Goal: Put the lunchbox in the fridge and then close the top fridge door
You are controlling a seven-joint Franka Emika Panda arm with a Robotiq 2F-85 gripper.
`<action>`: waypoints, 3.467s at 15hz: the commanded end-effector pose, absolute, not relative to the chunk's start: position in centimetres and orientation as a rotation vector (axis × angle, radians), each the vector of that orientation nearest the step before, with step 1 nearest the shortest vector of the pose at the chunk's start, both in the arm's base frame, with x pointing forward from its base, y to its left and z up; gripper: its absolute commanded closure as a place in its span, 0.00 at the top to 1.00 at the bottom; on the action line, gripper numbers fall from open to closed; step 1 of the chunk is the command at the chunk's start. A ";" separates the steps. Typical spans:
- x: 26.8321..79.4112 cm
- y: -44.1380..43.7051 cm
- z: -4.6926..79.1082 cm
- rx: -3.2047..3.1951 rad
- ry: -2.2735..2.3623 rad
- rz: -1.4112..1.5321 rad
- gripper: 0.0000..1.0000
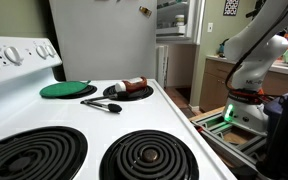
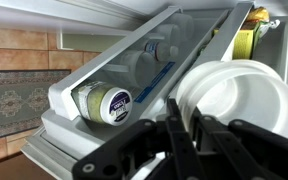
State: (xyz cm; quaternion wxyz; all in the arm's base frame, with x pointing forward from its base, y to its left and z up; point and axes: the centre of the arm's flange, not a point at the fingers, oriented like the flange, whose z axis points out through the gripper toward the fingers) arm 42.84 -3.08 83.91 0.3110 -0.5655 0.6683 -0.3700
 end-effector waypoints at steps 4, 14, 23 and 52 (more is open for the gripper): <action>42.8 -3.1 83.9 -1.493 1.764 -0.977 0.11; 42.8 -3.4 84.0 -1.462 1.790 -0.987 0.11; 43.1 -3.6 84.2 -1.429 1.800 -0.998 0.03; 46.1 -4.8 83.4 -1.100 1.918 -1.020 0.05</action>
